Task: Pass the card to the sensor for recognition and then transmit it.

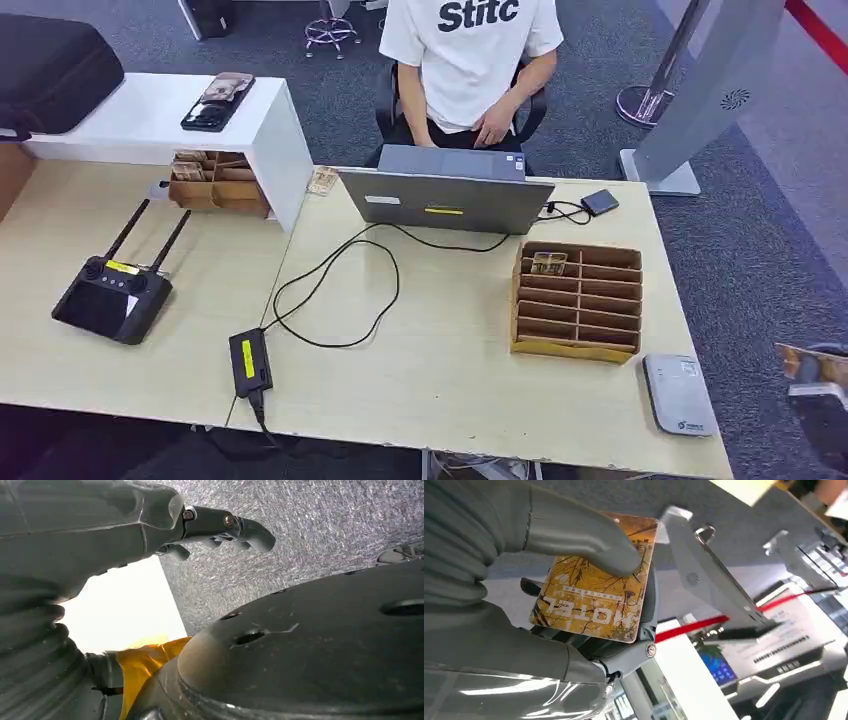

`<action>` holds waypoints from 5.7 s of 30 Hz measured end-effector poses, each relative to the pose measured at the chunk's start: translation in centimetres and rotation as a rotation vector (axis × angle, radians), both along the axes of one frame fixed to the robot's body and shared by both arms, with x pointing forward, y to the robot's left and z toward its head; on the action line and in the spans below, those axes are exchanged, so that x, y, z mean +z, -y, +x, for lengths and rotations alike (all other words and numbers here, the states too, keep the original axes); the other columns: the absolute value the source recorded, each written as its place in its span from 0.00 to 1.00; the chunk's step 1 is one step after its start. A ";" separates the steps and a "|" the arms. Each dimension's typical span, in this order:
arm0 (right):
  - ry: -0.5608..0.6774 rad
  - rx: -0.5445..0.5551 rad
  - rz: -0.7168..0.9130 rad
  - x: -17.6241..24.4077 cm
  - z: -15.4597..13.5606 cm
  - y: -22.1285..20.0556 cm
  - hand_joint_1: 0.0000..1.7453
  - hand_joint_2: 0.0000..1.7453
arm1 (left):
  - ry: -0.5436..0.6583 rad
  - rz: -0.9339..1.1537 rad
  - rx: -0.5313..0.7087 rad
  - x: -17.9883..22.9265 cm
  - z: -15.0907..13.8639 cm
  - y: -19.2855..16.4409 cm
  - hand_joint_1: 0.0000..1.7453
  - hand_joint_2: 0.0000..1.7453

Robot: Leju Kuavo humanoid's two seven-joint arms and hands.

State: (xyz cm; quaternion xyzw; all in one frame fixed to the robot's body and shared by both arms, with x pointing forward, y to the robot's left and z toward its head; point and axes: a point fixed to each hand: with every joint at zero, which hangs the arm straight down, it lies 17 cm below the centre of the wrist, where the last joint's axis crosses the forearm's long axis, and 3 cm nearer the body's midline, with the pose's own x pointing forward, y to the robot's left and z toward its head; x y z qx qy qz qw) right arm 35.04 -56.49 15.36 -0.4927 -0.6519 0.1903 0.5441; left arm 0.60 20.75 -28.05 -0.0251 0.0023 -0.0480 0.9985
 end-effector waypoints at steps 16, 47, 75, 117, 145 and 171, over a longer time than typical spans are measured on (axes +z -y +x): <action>-0.167 0.034 0.102 -6.9 -1.1 -2.8 1.00 1.00 | 0.004 0.001 -0.003 0.0 0.0 -0.1 0.00 1.00; -0.155 0.103 0.097 -7.3 1.5 -7.0 1.00 1.00 | 0.005 -0.001 -0.021 0.0 0.0 -0.2 0.00 1.00; -0.250 0.059 0.151 -12.2 2.5 -6.6 1.00 1.00 | 0.005 -0.001 -0.027 0.0 0.0 -0.2 0.00 1.00; 0.222 0.167 -0.096 9.7 3.6 -8.7 1.00 1.00 | 0.007 -0.004 -0.018 0.0 0.1 -0.2 0.00 1.00; 0.245 0.334 -0.349 28.0 24.9 -22.8 1.00 1.00 | 0.009 -0.014 -0.144 0.0 0.7 -0.8 0.00 1.00; 0.053 0.382 -0.389 24.3 30.3 -30.3 0.00 1.00 | 0.005 -0.011 -0.179 0.1 0.9 -0.9 0.00 1.00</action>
